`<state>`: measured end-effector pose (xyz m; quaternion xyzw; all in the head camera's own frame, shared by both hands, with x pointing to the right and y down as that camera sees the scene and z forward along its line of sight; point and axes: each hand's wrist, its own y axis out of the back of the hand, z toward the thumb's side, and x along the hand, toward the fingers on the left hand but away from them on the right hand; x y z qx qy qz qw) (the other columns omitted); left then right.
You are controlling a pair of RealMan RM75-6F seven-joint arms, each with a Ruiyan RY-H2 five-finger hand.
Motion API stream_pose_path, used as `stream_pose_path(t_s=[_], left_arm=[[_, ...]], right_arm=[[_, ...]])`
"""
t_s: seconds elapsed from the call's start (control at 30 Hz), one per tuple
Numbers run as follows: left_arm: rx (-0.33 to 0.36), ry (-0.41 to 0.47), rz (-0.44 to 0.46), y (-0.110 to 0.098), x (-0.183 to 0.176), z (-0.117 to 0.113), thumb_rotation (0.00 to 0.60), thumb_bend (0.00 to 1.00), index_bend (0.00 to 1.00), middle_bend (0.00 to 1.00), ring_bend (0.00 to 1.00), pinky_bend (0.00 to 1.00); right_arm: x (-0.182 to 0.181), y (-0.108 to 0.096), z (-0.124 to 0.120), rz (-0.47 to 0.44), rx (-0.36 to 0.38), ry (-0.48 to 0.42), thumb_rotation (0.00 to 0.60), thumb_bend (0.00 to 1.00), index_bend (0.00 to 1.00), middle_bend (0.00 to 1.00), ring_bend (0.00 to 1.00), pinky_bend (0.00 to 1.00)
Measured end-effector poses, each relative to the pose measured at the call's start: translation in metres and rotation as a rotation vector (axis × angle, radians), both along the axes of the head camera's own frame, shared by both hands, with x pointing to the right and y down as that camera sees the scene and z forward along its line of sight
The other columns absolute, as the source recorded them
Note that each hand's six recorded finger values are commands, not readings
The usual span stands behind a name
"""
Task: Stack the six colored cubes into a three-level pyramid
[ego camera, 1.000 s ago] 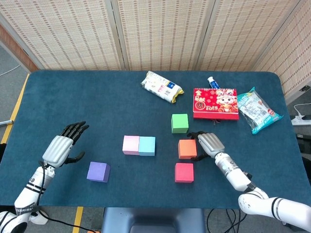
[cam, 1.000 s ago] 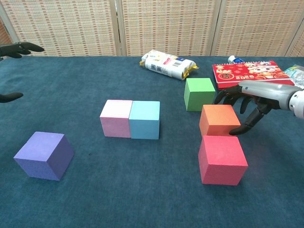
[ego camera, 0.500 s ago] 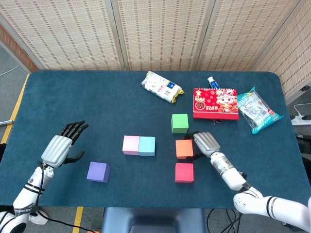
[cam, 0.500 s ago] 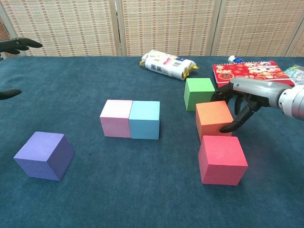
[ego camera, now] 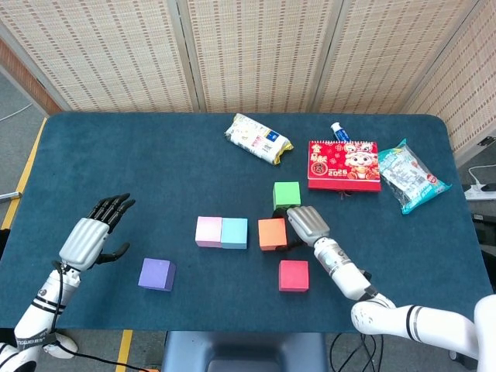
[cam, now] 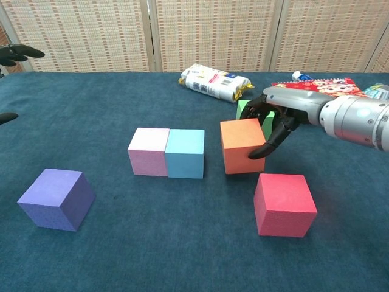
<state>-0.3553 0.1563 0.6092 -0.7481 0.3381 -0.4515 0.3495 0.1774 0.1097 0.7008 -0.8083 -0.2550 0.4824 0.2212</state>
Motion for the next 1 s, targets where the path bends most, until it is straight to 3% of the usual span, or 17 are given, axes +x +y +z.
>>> stream_pose_path(t_s=[0.47, 1.0], left_arm=[[-0.007, 0.006, -0.004, 0.002, -0.003, 0.002, 0.600, 0.34, 0.01, 0.00, 0.00, 0.09], [-0.011, 0.011, -0.001, 0.003, -0.005, 0.003, 0.600, 0.35, 0.00, 0.00, 0.00, 0.09]], right_arm=[[-0.018, 0.001, 0.021, 0.068, -0.029, -0.039, 0.600, 0.20, 0.47, 0.47, 0.40, 0.57], [-0.030, 0.005, 0.038, 0.085, -0.048, -0.041, 0.600, 0.20, 0.44, 0.47, 0.40, 0.56]])
